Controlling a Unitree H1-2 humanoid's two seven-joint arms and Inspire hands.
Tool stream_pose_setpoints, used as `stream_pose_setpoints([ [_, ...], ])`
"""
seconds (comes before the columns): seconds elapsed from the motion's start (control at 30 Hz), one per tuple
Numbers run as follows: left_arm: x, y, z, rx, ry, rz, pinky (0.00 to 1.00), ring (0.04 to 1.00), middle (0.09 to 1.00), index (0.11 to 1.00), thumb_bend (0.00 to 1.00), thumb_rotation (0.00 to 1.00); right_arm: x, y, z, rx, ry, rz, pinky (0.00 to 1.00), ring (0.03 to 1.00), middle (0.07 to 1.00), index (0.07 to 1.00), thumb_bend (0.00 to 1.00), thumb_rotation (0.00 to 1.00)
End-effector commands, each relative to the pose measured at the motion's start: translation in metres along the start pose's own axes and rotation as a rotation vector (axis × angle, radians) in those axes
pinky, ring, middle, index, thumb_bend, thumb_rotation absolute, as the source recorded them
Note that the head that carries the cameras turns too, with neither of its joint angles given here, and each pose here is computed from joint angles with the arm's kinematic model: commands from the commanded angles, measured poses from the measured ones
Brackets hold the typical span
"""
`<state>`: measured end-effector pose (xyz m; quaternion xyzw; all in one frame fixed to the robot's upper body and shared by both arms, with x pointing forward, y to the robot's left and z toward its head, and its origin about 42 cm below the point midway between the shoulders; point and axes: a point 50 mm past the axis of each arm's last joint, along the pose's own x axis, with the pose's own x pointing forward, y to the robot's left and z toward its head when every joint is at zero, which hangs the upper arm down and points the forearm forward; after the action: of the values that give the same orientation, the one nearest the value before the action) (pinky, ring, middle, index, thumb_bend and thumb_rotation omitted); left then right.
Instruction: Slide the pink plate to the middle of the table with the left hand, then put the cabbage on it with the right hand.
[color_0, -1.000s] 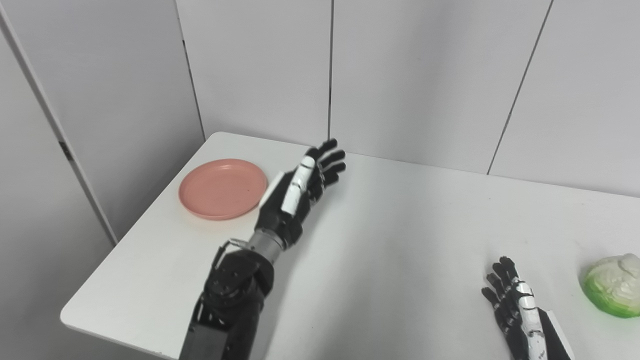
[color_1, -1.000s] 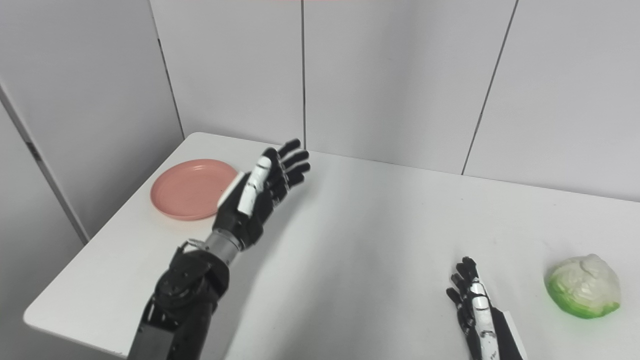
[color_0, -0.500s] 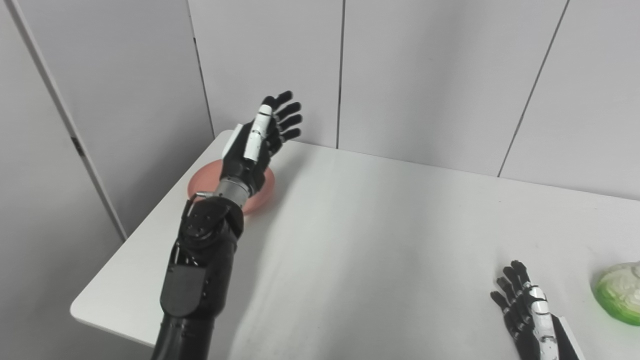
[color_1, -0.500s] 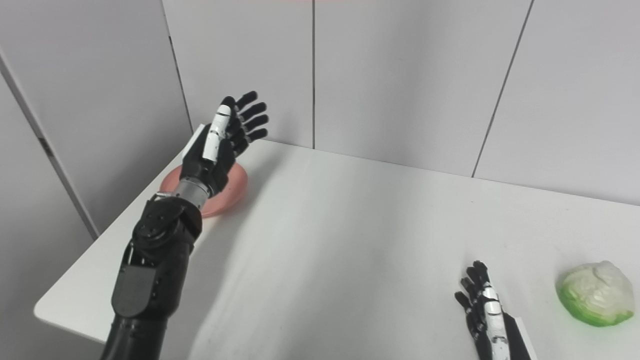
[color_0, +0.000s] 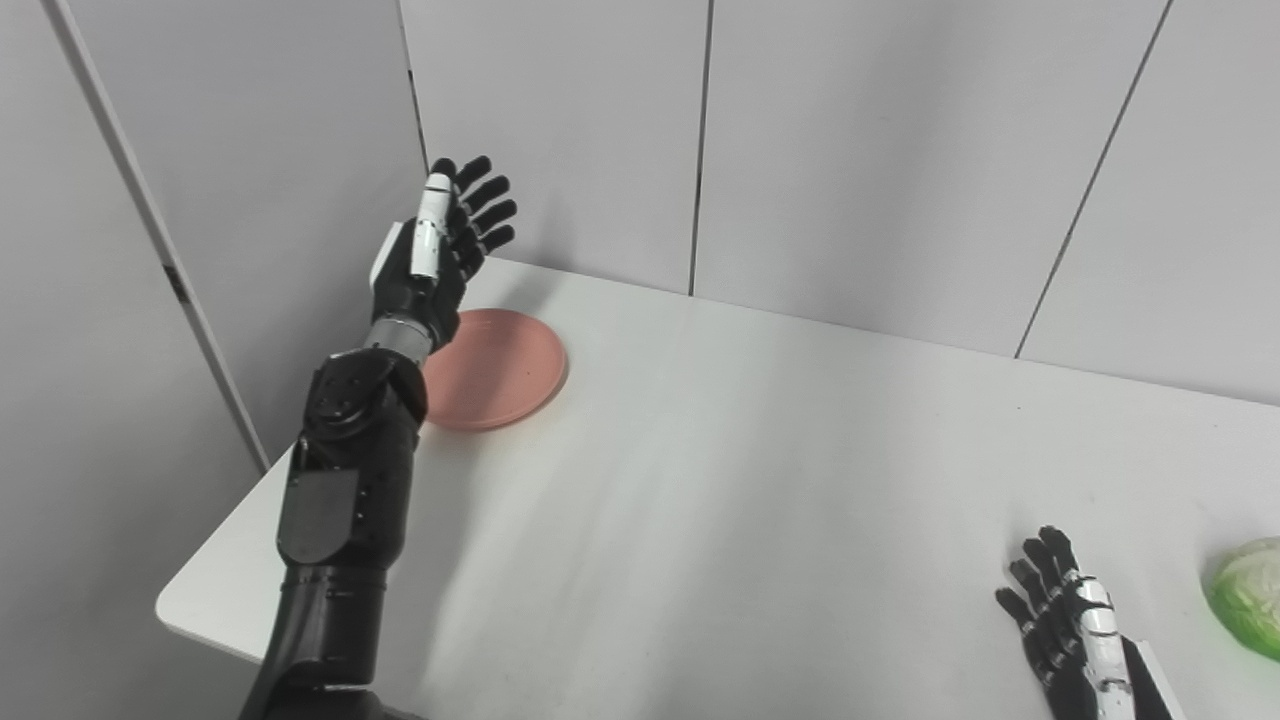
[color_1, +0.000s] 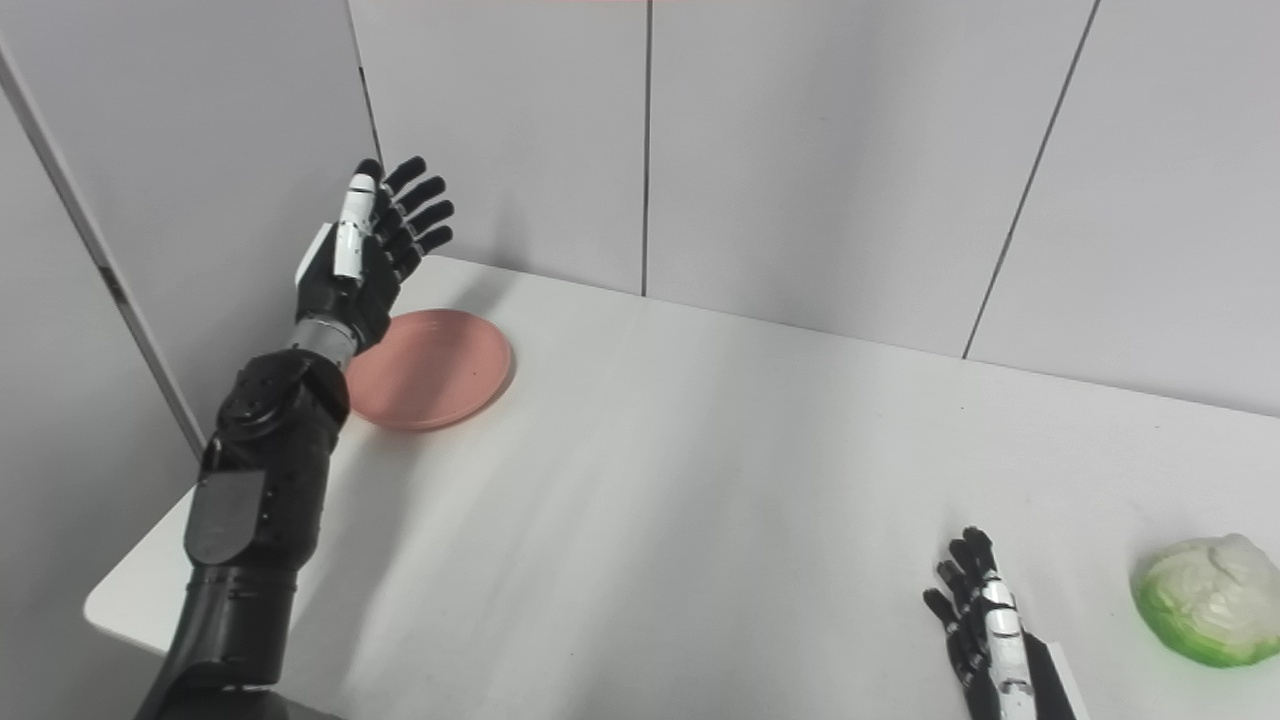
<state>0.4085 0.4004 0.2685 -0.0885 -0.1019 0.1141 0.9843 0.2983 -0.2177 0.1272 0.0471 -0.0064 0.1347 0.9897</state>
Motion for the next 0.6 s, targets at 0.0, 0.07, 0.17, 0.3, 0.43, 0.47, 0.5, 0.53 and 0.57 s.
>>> stream_pose_setpoints([
  [0.0, 0.016, 0.002, 0.041, -0.006, -0.135, -0.003, 0.85, 0.862, 0.867, 0.852, 0.43, 1.00, 0.000, -0.001, 0.006, -0.011, -0.002, 0.008, 1.00, 1.000, 1.000, 1.000, 0.22, 1.00],
  [0.07, 0.018, 0.010, 0.043, -0.007, -0.130, 0.012, 0.86, 0.871, 0.872, 0.858, 0.43, 0.97, 0.000, 0.000, 0.007, -0.009, -0.003, 0.009, 1.00, 1.000, 1.000, 1.000, 0.21, 1.00],
  [0.17, 0.020, 0.018, 0.045, -0.012, -0.119, 0.038, 0.87, 0.879, 0.880, 0.865, 0.43, 0.96, 0.000, 0.000, 0.007, -0.006, -0.006, 0.009, 1.00, 1.000, 1.000, 1.000, 0.20, 1.00],
  [0.3, 0.022, 0.030, 0.044, -0.029, -0.111, 0.076, 0.89, 0.904, 0.901, 0.882, 0.40, 0.97, 0.000, 0.000, 0.008, -0.016, -0.002, 0.011, 1.00, 1.000, 1.000, 1.000, 0.21, 1.00],
  [0.43, 0.022, 0.039, 0.042, -0.028, -0.104, 0.118, 0.90, 0.909, 0.903, 0.885, 0.39, 1.00, -0.001, 0.001, 0.009, -0.005, -0.006, 0.008, 1.00, 1.000, 1.000, 1.000, 0.20, 1.00],
  [0.47, 0.022, 0.043, 0.042, -0.024, -0.100, 0.120, 0.90, 0.911, 0.904, 0.887, 0.39, 1.00, -0.001, 0.001, 0.009, -0.005, -0.006, 0.009, 1.00, 1.000, 1.000, 1.000, 0.20, 1.00],
  [0.5, 0.022, 0.045, 0.041, -0.022, -0.097, 0.121, 0.92, 0.924, 0.916, 0.896, 0.39, 1.00, -0.001, 0.001, 0.009, -0.005, -0.007, 0.010, 1.00, 1.000, 1.000, 1.000, 0.19, 1.00],
  [0.53, 0.022, 0.048, 0.040, -0.026, -0.094, 0.125, 0.92, 0.928, 0.919, 0.899, 0.39, 1.00, -0.001, 0.001, 0.009, -0.006, -0.007, 0.010, 1.00, 1.000, 1.000, 1.000, 0.19, 1.00],
  [0.57, 0.022, 0.050, 0.039, -0.030, -0.092, 0.128, 0.91, 0.929, 0.919, 0.900, 0.39, 1.00, -0.001, 0.001, 0.009, -0.006, -0.007, 0.011, 1.00, 1.000, 1.000, 1.000, 0.19, 1.00],
])
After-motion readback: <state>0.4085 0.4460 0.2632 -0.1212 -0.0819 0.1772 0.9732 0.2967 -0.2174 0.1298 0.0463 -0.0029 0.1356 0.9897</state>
